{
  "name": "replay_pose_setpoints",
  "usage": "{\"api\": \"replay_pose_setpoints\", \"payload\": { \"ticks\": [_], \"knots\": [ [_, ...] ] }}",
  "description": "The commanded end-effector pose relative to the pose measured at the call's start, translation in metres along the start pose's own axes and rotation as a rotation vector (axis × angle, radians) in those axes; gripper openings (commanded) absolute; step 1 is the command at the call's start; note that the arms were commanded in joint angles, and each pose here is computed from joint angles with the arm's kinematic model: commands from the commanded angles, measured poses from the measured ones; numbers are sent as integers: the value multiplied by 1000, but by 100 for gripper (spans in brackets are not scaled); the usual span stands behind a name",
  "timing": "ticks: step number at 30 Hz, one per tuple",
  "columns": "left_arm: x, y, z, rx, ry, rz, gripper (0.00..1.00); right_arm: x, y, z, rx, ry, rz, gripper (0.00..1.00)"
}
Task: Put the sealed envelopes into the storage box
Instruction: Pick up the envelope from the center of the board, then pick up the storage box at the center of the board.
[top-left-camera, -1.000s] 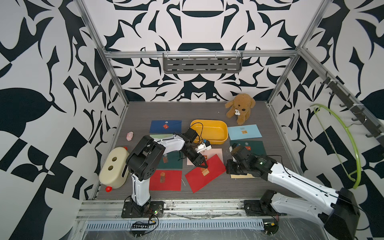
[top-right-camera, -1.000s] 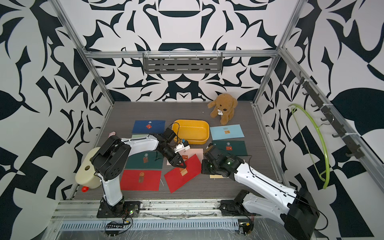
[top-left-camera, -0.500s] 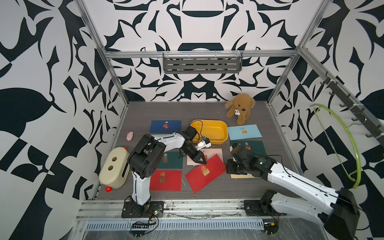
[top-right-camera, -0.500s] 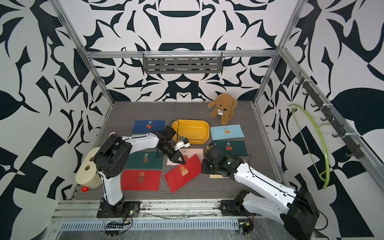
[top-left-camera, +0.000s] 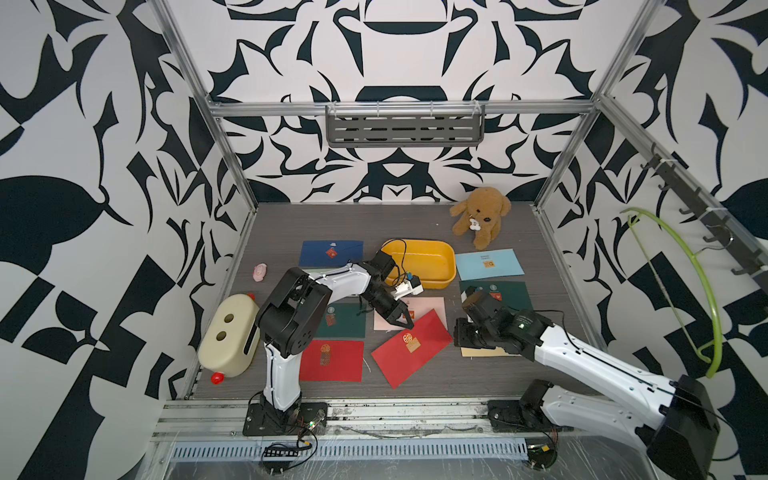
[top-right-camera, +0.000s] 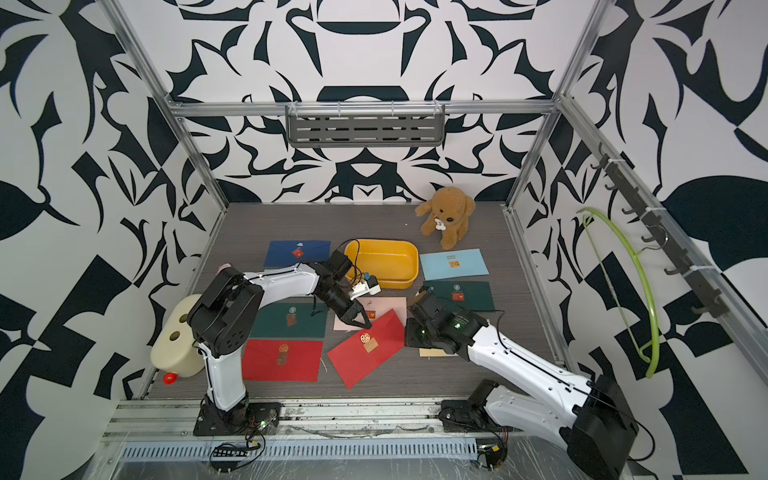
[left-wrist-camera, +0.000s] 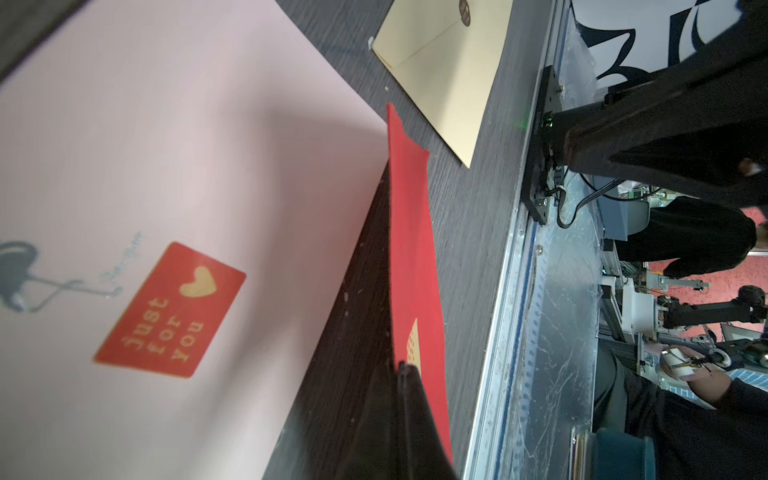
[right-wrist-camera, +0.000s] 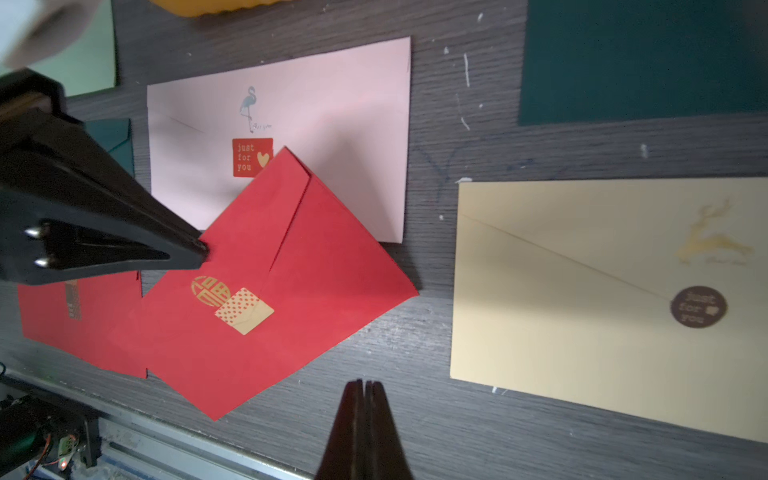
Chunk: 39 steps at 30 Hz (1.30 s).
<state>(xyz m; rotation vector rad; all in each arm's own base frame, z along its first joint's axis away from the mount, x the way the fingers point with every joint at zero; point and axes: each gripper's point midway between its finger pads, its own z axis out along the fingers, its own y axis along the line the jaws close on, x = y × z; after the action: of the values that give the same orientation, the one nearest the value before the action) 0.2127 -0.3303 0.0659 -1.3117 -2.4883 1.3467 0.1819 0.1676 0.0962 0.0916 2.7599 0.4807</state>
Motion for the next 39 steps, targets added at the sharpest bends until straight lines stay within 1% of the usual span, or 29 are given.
{"api": "replay_pose_setpoints", "payload": {
  "ticks": [1, 3, 5, 7, 10, 13, 16, 20, 25, 31, 39],
  "knots": [
    [-11, -13, -16, -11, 4, -1, 0, -22, 1, -22, 17, -65, -16, 15],
    [-18, -22, -25, -19, 1, 2, 0, -35, 2, -33, 19, -88, -17, 25],
    [-28, -32, -35, -31, -13, 13, 0, -50, 1, -43, 32, -107, -8, 28],
    [-35, -38, -44, -51, -25, 25, 0, -67, -1, -47, 50, -120, 1, 30],
    [-34, -43, -53, -83, 0, 0, 0, -95, -3, -48, 76, -136, 22, 31],
    [-36, -46, -63, -121, 17, -18, 0, -123, 4, -42, 69, -142, 25, 32],
    [-39, -52, -75, -160, 25, -12, 0, -150, 10, -35, 68, -148, 16, 32],
    [-41, -50, -98, -268, 40, -5, 0, -178, 8, -18, 73, -138, 28, 34],
    [-45, -45, -120, -336, 27, -21, 0, -199, 2, 10, 87, -97, 27, 34],
    [-52, -48, -143, -401, -18, -4, 0, -219, -5, 35, 122, -61, 14, 34],
    [-57, -52, -166, -465, -48, 9, 0, -223, -24, 73, 169, 15, 22, 33]
  ]
}}
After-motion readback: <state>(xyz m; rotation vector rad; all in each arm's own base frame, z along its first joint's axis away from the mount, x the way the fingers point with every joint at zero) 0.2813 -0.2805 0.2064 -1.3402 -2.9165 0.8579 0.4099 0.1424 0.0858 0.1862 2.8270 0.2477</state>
